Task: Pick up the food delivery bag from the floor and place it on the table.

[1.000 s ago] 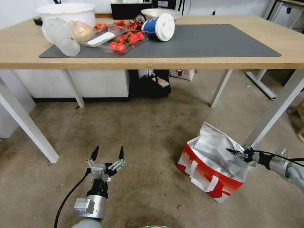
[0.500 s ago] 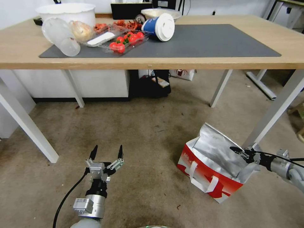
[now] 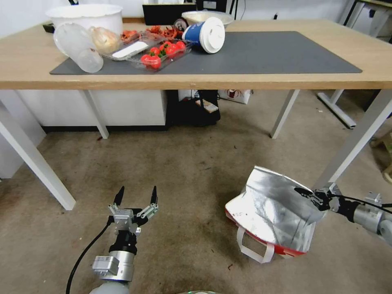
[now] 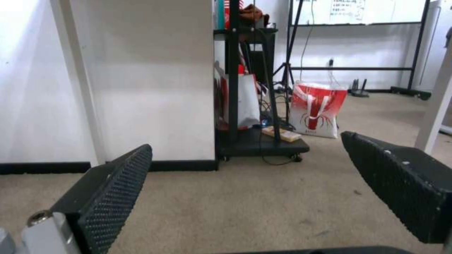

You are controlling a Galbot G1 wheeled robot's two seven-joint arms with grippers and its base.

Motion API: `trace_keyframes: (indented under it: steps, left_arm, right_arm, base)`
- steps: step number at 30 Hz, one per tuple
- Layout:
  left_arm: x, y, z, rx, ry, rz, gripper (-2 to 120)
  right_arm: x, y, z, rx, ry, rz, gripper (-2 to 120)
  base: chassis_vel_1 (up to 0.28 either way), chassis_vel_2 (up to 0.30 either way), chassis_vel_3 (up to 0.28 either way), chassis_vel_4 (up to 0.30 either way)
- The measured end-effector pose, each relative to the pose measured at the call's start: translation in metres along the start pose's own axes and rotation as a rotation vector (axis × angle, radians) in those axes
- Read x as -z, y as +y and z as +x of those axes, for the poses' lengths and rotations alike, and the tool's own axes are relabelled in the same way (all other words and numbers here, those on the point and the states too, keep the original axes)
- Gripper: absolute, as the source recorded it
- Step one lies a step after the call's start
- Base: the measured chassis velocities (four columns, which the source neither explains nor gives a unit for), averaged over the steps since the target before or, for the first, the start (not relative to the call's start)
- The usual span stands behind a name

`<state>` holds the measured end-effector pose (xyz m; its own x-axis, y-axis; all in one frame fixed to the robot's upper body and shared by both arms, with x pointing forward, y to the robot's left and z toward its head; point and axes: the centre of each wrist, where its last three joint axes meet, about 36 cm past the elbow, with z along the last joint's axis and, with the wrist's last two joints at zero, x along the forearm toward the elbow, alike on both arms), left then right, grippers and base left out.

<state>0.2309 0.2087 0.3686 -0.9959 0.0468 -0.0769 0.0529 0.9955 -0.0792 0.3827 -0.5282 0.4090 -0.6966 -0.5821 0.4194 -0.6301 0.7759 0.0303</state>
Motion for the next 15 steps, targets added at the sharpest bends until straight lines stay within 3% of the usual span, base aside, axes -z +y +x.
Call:
trace_keyframes:
  steps: [5,7,15]
  left_arm:
    - [0.0,0.0,-0.001,0.0,-0.001,-0.001,100]
    - [0.002,0.0,-0.002,0.0,-0.005,0.0,100]
    - [0.007,0.0,-0.001,0.008,-0.015,0.001,100]
  right_arm:
    - [0.023,0.019,-0.002,0.012,-0.013,-0.018,0]
    - [0.045,0.04,-0.005,0.022,-0.036,-0.07,0]
    - [0.091,0.08,-0.009,0.13,-0.051,-0.194,0]
  base:
    - [0.0,0.0,0.0,0.0]
    - [0.0,0.0,0.0,0.0]
    - [0.0,0.0,0.0,0.0]
